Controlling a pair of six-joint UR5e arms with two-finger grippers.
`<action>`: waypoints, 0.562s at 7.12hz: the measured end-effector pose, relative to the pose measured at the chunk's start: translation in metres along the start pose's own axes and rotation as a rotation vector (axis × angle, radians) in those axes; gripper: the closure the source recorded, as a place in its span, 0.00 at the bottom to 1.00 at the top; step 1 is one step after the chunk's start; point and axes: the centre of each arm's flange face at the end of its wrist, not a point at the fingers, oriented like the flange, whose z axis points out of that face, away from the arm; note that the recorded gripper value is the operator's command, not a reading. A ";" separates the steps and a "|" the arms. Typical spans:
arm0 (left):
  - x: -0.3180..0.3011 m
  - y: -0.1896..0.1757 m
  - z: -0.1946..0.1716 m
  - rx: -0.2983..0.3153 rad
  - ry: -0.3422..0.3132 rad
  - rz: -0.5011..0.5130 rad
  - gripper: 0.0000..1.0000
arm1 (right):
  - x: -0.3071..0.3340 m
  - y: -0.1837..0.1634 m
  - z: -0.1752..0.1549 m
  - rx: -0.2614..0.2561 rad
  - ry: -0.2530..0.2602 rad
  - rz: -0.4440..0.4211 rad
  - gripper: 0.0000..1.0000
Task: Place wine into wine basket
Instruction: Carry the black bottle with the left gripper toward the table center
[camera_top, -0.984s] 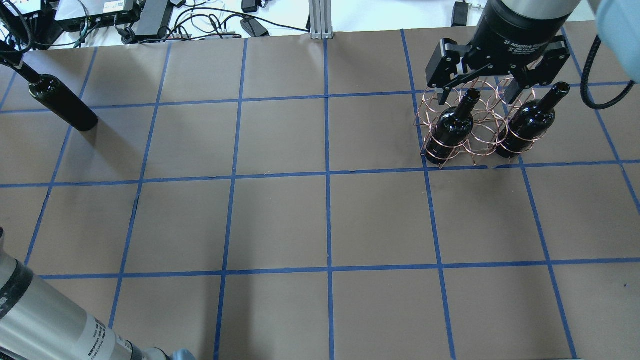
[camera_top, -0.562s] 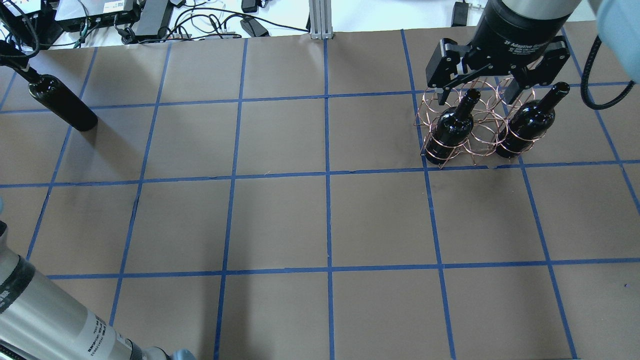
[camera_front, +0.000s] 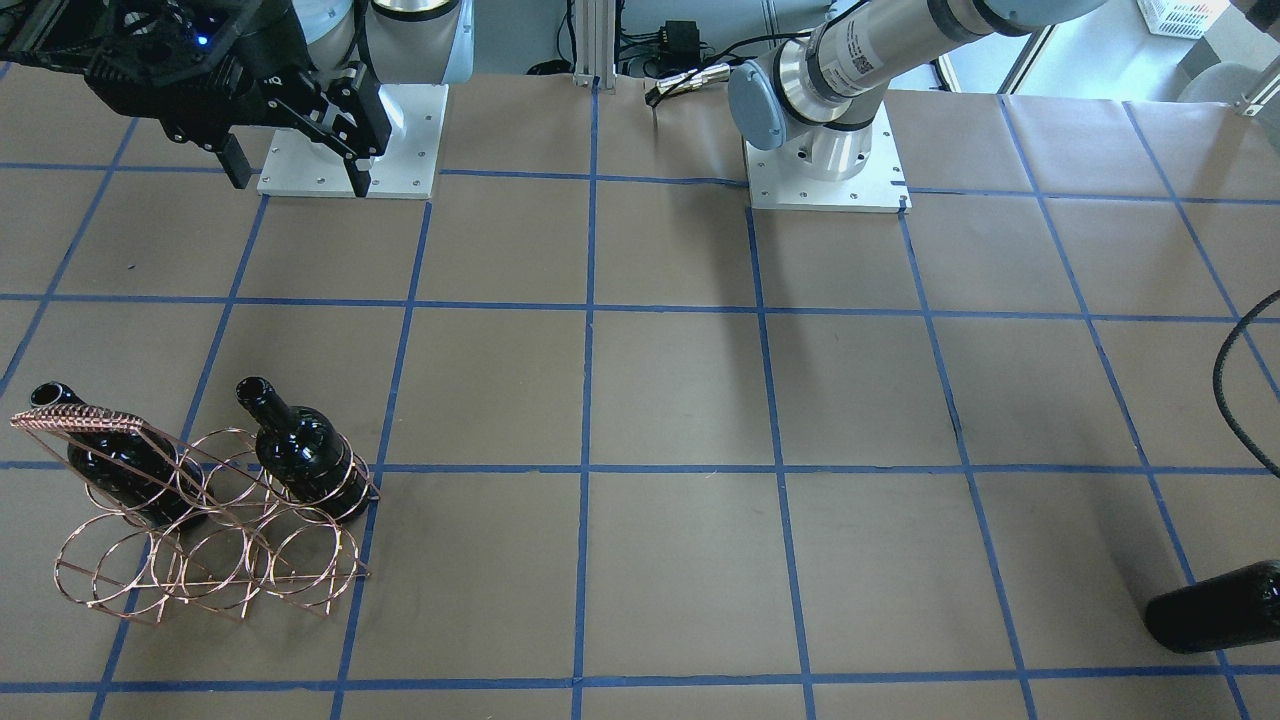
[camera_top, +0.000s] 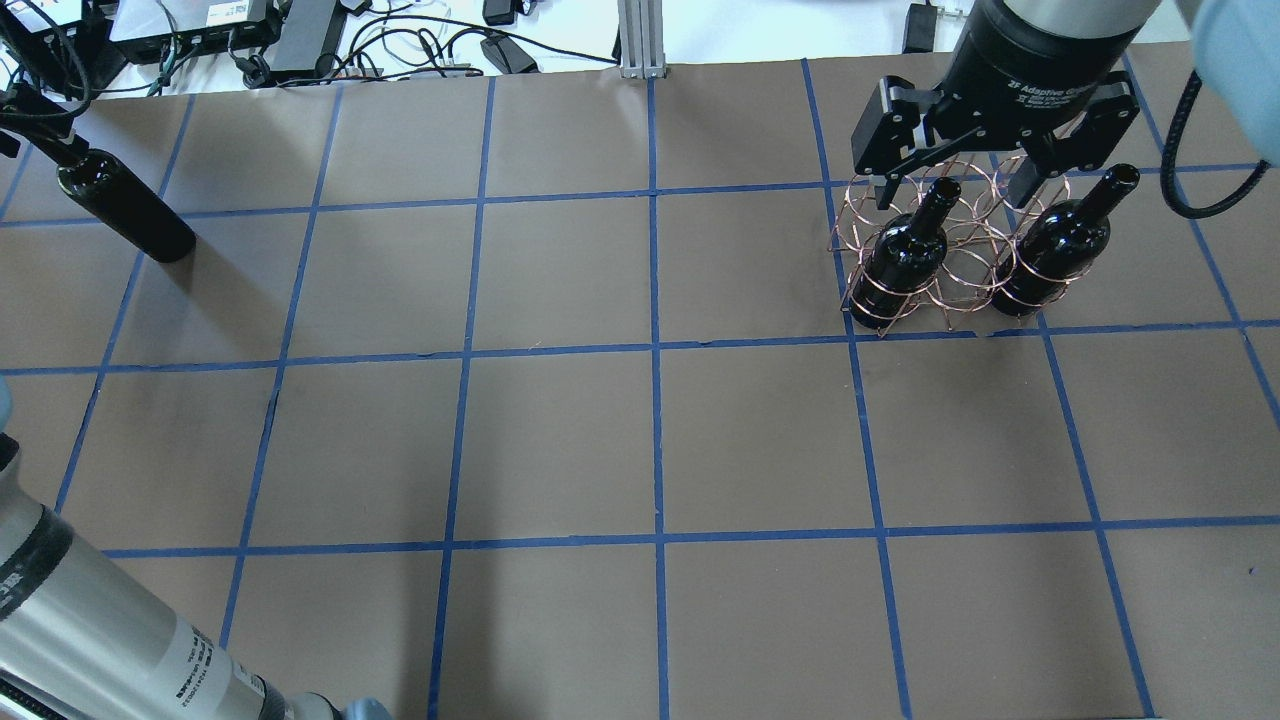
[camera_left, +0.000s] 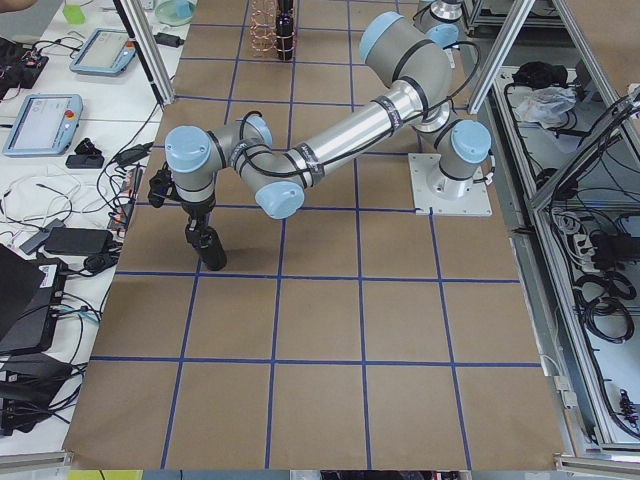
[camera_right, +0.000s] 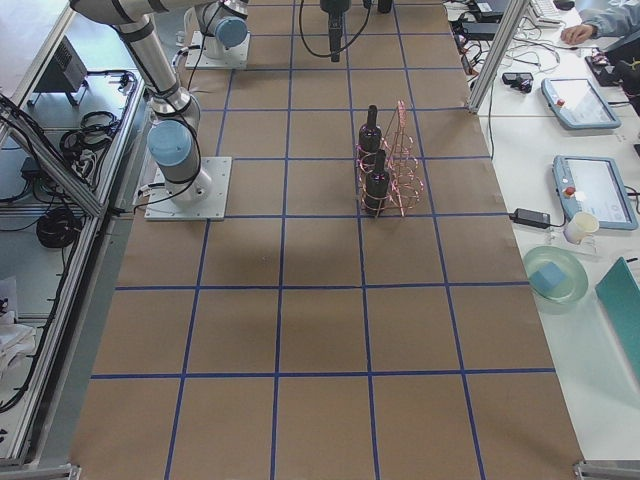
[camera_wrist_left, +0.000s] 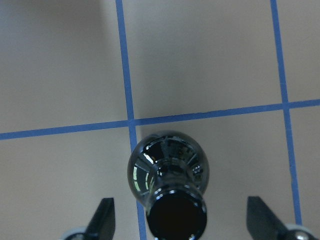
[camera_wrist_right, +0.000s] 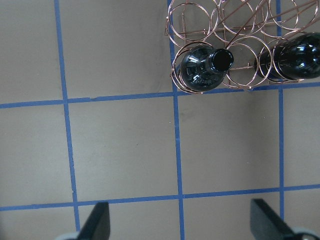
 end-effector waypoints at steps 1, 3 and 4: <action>-0.001 -0.001 0.001 0.004 -0.003 0.003 0.40 | 0.000 0.000 0.000 0.000 0.001 0.000 0.00; -0.002 -0.002 0.005 0.007 -0.005 0.006 0.59 | 0.000 0.001 0.000 -0.003 0.000 -0.001 0.00; -0.002 -0.002 0.005 0.009 -0.006 0.007 0.61 | 0.000 0.001 0.000 -0.004 0.001 -0.002 0.00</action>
